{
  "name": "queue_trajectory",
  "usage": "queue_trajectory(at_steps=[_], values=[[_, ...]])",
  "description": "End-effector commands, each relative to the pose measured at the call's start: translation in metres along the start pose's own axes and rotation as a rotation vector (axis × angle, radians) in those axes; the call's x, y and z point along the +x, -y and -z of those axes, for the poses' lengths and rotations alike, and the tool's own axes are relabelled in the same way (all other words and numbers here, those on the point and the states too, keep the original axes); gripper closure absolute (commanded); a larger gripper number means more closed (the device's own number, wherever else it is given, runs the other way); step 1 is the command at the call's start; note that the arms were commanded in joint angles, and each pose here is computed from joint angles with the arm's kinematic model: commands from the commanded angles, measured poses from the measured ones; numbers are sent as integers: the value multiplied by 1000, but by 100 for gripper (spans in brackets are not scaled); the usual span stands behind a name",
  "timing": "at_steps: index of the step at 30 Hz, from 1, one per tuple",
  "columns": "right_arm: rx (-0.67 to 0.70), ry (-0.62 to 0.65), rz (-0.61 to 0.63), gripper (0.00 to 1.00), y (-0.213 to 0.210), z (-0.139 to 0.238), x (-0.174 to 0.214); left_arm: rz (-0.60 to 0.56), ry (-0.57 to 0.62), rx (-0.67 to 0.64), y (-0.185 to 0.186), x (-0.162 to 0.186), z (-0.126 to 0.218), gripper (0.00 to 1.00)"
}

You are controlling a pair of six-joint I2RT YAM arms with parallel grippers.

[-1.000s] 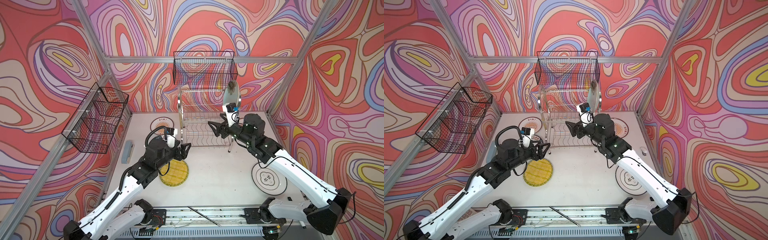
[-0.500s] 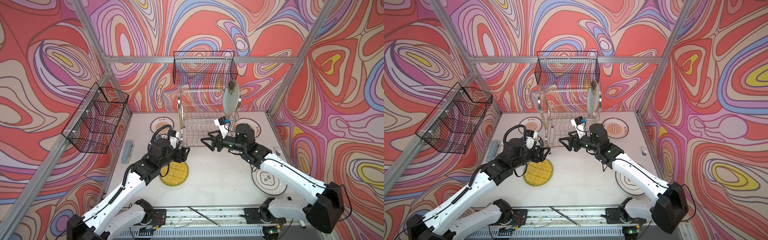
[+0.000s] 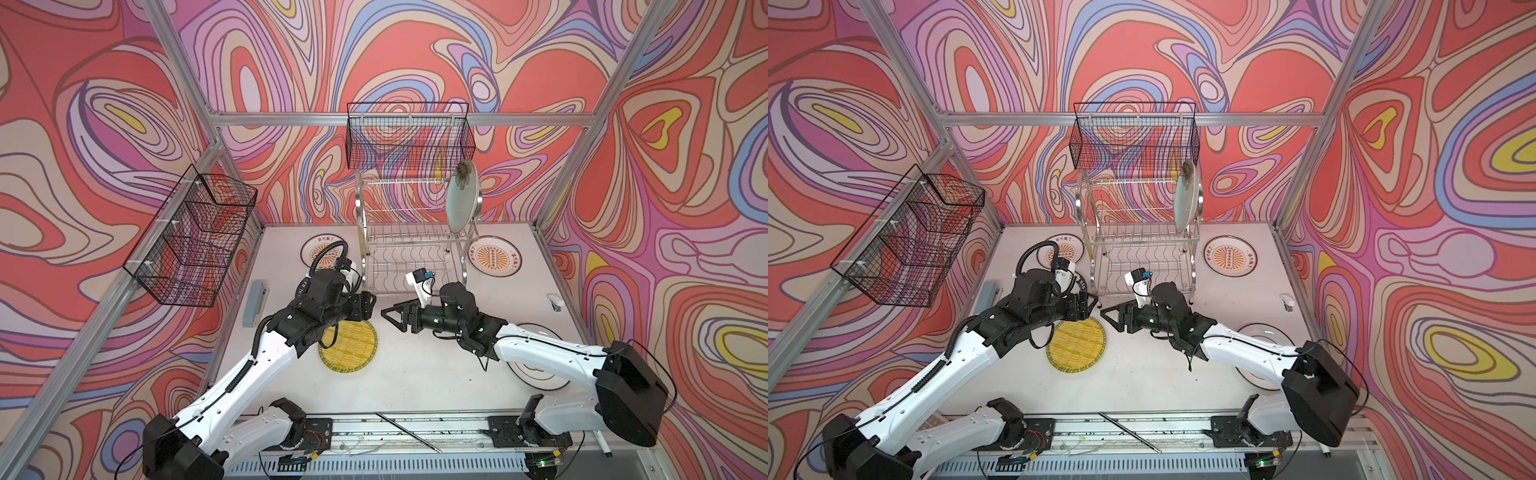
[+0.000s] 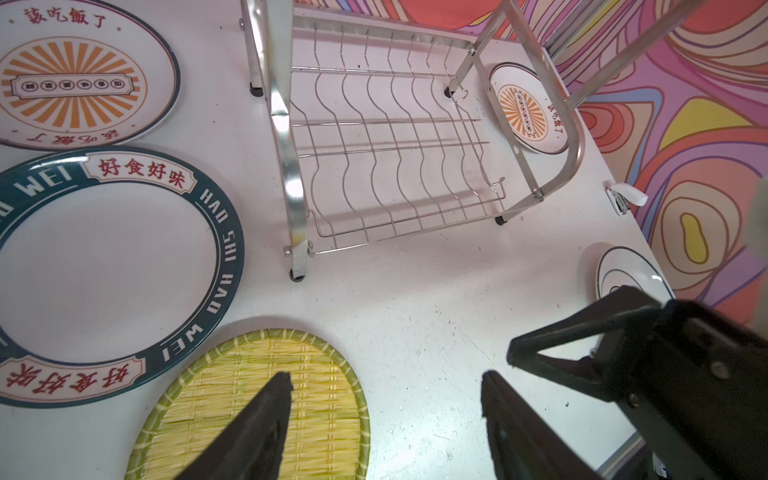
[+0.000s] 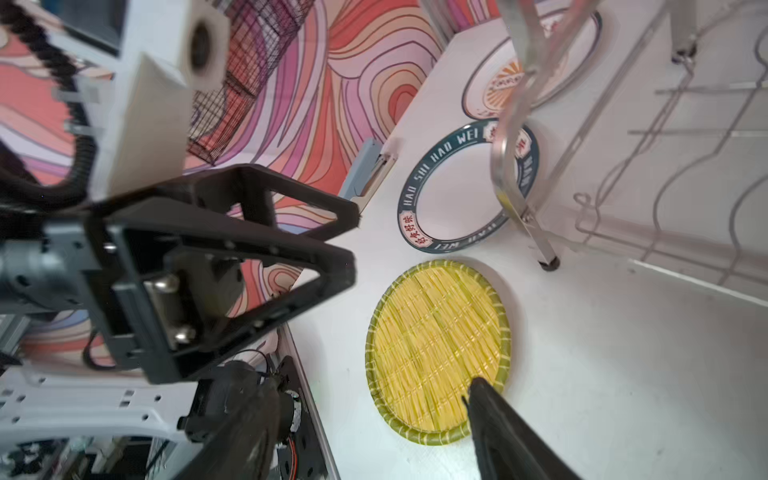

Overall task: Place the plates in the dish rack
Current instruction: 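Move the right gripper toward the yellow woven mat and lower it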

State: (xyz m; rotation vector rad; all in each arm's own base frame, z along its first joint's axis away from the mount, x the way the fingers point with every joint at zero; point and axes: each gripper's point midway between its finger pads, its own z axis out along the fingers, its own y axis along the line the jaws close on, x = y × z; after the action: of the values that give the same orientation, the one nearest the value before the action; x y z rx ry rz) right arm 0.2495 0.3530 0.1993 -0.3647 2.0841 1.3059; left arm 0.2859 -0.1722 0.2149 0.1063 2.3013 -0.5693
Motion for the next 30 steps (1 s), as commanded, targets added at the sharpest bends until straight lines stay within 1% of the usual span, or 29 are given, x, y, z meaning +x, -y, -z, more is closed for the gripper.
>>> queue_trajectory(at_steps=[1,3,5,13,18,26,30], values=[[1,132,-159,27,7,-4,-12,72,-24,-59,-21,3,-2,25],[12,144,-224,29,17,-7,-3,126,-34,-57,-30,4,-4,25],[37,138,-266,29,25,-12,7,156,-36,-64,-37,7,-5,25],[121,20,-409,32,52,-41,49,192,-29,-127,-56,15,-5,26],[174,-52,-456,33,63,-57,69,193,-33,-164,-63,17,-3,26],[234,-122,-516,37,75,-69,89,187,-13,-170,-64,15,0,25],[252,-160,-526,39,82,-75,100,172,0,-168,-64,10,1,26]])
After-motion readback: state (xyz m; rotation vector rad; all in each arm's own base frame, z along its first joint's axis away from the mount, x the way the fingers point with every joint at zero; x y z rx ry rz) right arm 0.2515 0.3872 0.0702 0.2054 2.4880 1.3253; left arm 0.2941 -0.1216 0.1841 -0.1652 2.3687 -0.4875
